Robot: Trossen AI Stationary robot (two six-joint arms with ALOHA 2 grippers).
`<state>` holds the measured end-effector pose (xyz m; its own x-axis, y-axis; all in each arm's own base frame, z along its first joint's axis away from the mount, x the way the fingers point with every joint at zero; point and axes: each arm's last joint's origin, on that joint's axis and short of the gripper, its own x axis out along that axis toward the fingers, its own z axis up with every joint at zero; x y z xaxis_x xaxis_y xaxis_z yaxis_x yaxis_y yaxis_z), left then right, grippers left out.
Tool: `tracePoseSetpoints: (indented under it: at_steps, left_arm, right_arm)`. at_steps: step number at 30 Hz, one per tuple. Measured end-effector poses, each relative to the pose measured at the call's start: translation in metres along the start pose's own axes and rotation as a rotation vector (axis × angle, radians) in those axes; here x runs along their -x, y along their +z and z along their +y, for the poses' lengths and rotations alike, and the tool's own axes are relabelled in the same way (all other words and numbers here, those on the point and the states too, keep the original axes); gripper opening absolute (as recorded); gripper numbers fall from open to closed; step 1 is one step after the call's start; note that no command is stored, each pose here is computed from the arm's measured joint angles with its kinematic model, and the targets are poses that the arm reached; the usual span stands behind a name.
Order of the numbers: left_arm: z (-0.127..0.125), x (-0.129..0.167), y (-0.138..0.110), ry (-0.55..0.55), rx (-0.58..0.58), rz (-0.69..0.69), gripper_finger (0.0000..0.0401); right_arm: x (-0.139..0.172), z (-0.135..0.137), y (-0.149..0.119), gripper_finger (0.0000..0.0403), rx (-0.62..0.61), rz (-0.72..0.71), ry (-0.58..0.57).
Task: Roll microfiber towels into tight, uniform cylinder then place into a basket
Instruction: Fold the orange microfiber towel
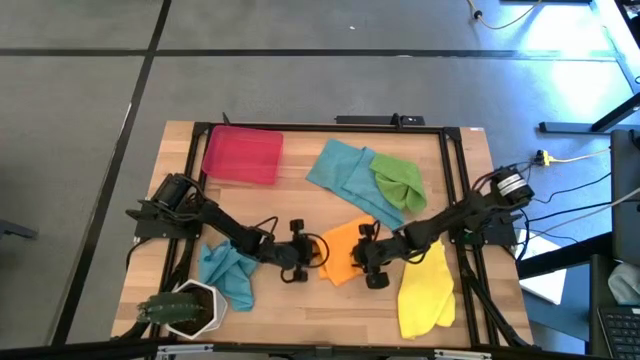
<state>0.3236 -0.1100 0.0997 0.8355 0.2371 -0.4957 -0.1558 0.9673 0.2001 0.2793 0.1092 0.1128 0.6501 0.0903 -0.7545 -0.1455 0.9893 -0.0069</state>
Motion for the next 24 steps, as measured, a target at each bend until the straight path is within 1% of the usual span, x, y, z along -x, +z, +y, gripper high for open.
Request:
tracePoseSetpoints:
  at_steps: [3,7,9,12,17,24]
  left_arm:
    - [0.002,0.001,0.0,0.077,0.016,-0.012,0.0113]
    - [0.005,0.001,-0.001,0.2,0.061,-0.017,0.0108]
    - [0.006,0.001,-0.002,0.224,0.075,-0.015,0.0106]
    - [0.006,0.001,-0.003,0.222,0.078,-0.005,0.0106]
    - [0.003,0.006,-0.002,0.185,0.071,0.016,0.0106]
    - [-0.006,0.028,0.005,0.135,0.032,0.035,0.0106]
  right_arm:
    - [-0.005,0.001,-0.002,0.0129,-0.015,0.011,0.011]
    - [-0.01,0.001,-0.004,0.011,-0.027,0.017,0.009]
    - [-0.01,0.001,-0.005,0.0105,-0.026,0.02,0.009]
    - [-0.01,0.001,-0.005,0.0104,-0.026,0.016,0.011]
    - [-0.01,0.002,-0.003,0.0113,-0.029,-0.01,0.024]
    - [0.0,0.001,0.003,0.0134,-0.027,-0.041,0.024]
